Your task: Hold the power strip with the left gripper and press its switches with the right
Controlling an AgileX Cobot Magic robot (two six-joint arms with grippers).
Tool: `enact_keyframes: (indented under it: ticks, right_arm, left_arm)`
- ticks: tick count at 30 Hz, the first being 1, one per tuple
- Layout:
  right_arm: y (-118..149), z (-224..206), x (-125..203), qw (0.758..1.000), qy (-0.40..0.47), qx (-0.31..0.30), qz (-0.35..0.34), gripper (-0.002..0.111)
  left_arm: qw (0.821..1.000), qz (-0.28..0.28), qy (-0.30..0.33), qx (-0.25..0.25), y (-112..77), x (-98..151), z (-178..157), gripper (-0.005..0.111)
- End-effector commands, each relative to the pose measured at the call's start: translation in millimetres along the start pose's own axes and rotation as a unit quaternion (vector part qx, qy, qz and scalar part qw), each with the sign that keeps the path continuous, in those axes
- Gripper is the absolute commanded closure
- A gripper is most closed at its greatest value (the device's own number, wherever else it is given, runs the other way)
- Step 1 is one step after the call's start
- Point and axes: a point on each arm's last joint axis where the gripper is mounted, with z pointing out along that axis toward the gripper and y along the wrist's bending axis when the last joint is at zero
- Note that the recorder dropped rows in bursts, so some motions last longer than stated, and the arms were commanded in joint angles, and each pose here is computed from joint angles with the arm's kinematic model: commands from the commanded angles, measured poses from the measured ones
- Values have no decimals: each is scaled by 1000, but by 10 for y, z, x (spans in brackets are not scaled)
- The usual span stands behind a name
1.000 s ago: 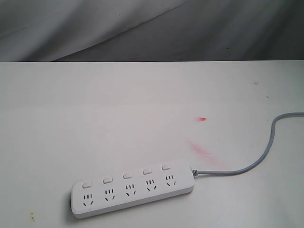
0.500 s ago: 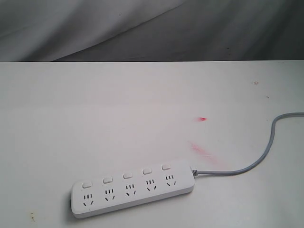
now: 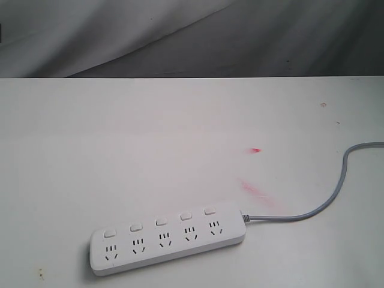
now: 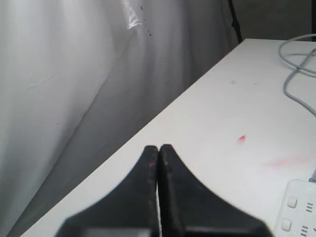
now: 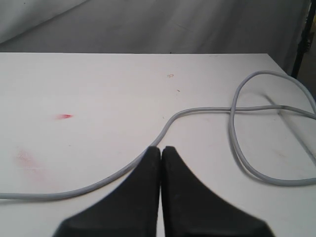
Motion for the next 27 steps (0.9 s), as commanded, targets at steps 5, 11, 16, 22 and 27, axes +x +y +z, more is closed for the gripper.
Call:
enact_keyframes:
  ticks: [5,11,16,22,27]
  right_arm:
    - [-5,-3,-5,1000,-3,3,-4,108]
    - [-5,-3,-5,1000,-3,3,-4,108]
    - [-5,-3,-5,1000,-3,3,-4,108]
    - [-5,-3,-5,1000,-3,3,-4,108]
    - [-5,-3,-5,1000,-3,3,-4,108]
  left_arm:
    - [996,-7,22,83,369,360,161,106]
    - [993,-43,28,103,639,681,129,106]
    - [987,-74,83,115,634,842,132,106]
    - [981,-83,115,131,546,986,133,106]
    - [975,-97,134,146,455,1118,141,106]
